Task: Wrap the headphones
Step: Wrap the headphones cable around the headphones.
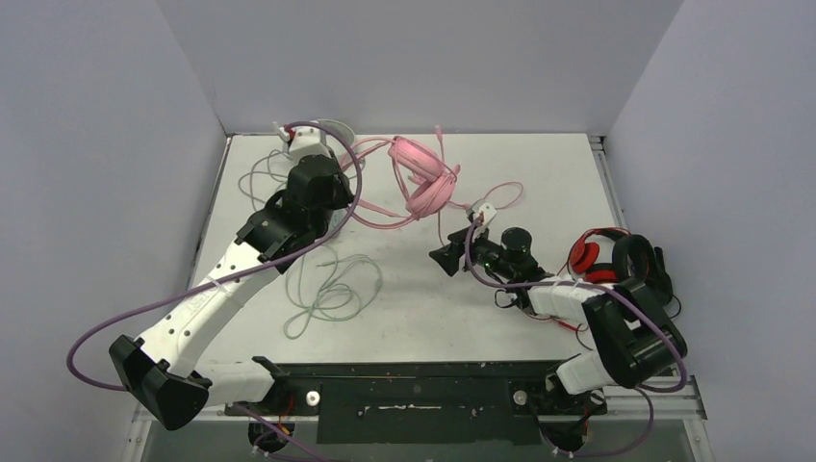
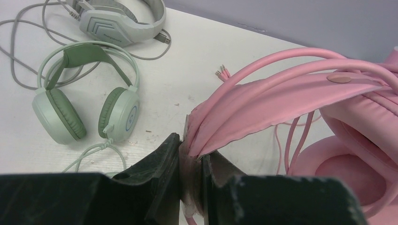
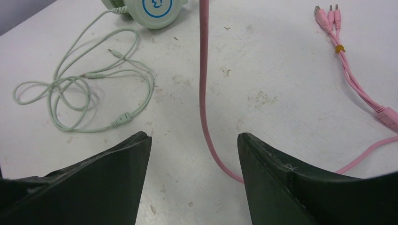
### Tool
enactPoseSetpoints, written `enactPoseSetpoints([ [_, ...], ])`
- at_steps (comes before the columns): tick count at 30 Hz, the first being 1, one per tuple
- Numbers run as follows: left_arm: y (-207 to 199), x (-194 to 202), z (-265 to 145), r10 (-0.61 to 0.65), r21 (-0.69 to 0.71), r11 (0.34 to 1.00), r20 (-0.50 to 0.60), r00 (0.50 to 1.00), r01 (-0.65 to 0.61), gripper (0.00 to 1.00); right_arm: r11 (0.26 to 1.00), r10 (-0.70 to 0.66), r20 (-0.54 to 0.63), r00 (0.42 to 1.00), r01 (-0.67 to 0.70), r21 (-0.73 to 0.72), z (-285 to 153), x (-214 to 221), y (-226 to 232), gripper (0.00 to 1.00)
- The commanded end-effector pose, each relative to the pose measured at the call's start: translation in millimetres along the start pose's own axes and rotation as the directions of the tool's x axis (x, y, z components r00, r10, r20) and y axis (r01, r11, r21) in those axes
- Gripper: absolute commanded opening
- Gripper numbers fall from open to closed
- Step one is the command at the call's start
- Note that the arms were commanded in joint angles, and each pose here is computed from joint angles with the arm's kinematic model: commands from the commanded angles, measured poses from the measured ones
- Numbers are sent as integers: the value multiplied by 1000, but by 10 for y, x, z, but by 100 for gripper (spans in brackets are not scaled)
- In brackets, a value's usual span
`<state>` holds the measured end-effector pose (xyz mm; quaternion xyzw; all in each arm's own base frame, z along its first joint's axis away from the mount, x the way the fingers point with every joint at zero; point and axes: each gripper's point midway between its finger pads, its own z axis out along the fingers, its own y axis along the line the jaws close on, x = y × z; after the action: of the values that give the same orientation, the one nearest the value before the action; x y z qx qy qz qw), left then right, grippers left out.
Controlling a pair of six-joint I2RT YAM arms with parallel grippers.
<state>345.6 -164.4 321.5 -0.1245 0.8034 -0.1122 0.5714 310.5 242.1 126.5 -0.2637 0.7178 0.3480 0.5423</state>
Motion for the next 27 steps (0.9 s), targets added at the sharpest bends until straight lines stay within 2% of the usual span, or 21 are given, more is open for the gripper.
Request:
enactPoseSetpoints([
  [1,-322,-644,-220,-191,150,974,125,974,171,0,990,-136,131,982,140,-22,209,-312,-44,67],
  [8,-357,-716,-234,-210,163,968,127,969,189,0,994,-105,105,989,108,-22,392,-81,-161,55],
  [9,-358,-715,-230,-210,163,968,125,970,189,0,994,-99,113,989,103,-28,393,-95,-146,51],
  [12,-357,-707,-212,-206,158,970,122,971,186,0,991,-93,143,985,105,-81,366,-263,-6,25],
  [16,-311,-681,-164,-197,137,974,122,973,180,0,979,-119,178,977,145,-140,162,-561,299,2],
  [27,-257,-552,114,-177,82,982,123,976,168,0,951,-152,135,979,182,-251,-715,-686,1315,0],
])
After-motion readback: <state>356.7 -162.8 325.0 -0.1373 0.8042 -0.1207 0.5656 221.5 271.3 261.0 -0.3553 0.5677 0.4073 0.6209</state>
